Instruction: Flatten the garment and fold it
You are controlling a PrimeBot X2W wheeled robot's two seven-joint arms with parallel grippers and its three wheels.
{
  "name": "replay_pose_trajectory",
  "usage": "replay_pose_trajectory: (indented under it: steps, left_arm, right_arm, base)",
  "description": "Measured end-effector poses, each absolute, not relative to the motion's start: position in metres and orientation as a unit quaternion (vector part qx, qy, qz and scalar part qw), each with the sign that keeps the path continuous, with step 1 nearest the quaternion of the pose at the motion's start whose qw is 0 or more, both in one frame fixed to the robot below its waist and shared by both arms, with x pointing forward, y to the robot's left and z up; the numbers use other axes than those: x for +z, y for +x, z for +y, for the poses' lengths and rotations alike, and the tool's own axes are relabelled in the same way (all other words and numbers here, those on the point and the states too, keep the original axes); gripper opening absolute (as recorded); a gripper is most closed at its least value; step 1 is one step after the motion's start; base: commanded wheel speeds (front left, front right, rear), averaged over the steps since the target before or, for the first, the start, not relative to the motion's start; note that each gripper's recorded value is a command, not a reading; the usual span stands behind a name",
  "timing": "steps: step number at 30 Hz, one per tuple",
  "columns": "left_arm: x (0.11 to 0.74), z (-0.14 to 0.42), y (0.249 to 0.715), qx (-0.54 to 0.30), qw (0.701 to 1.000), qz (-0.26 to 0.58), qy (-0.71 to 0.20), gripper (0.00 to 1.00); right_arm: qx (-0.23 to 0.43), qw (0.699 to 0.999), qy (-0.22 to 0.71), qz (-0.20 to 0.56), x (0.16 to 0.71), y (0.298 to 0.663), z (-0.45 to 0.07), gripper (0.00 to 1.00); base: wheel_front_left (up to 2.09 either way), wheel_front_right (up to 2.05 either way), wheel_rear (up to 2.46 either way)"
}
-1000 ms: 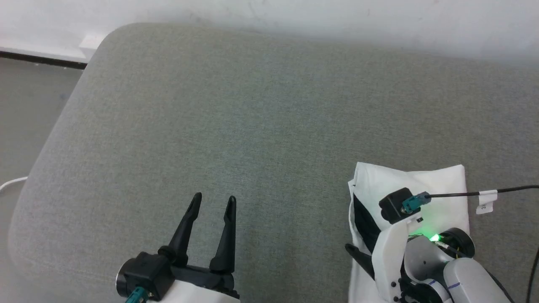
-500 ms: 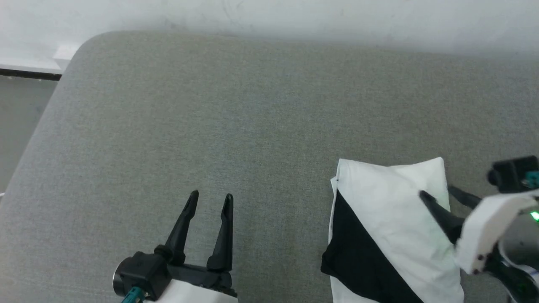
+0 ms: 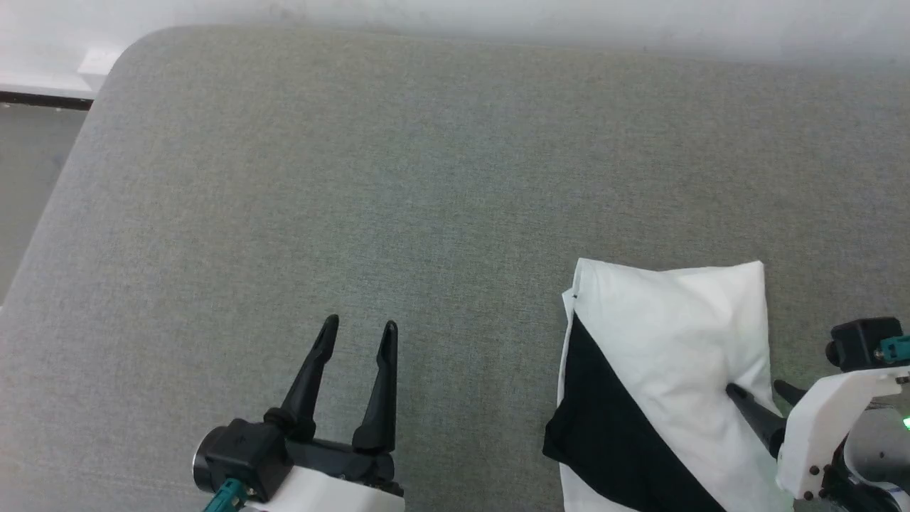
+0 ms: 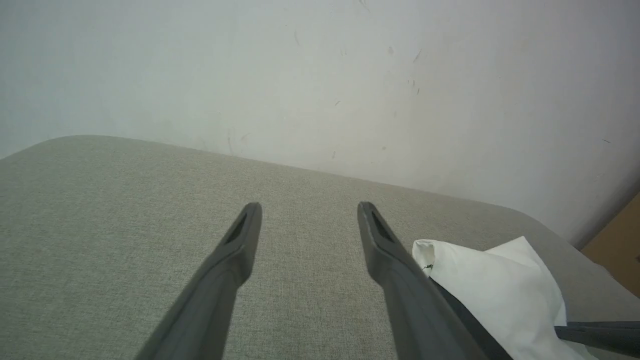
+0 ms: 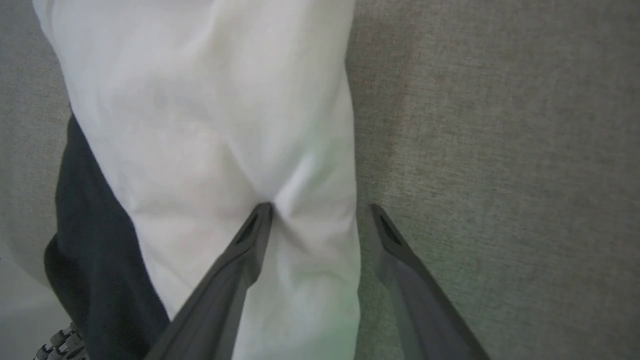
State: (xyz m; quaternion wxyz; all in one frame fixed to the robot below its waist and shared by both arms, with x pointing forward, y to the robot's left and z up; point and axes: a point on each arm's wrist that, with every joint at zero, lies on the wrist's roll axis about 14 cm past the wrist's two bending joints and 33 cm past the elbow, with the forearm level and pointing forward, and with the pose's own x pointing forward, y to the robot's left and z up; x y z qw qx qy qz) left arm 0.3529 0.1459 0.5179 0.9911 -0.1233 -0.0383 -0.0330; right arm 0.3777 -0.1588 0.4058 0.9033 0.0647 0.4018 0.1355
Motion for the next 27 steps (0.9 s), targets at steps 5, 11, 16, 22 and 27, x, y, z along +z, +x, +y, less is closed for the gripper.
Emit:
replay_pose_trajectory:
  steps: [5,11,16,22,27]
  left_arm:
    - [0.518,0.15,0.353,-0.027,0.992,-0.038,-0.12,1.0]
    - [0.514,0.152,0.352,-0.023,0.992,-0.032,-0.12,1.0]
    - [0.515,0.148,0.352,-0.028,0.992,-0.033,-0.121,1.0]
    - [0.523,0.147,0.349,-0.035,0.992,-0.042,-0.116,1.0]
    - [0.528,0.136,0.351,-0.058,0.991,-0.045,-0.115,1.0]
  right_arm:
    - [0.139,0.893,0.06,0.423,0.389,0.38,-0.155,1.0]
    - [0.143,0.885,0.058,0.44,0.376,0.384,-0.152,0.22]
    - [0.136,0.89,0.06,0.43,0.375,0.391,-0.153,0.0]
    - [0.132,0.902,0.061,0.406,0.385,0.392,-0.154,0.0]
    - [0.113,0.915,0.05,0.385,0.4,0.393,-0.174,0.0]
  base:
    - [0.0,0.0,0.0]
    - [0.0,0.0,0.0]
    - [0.0,0.0,0.0]
    - [0.0,0.0,0.0]
    - [0.0,0.0,0.0]
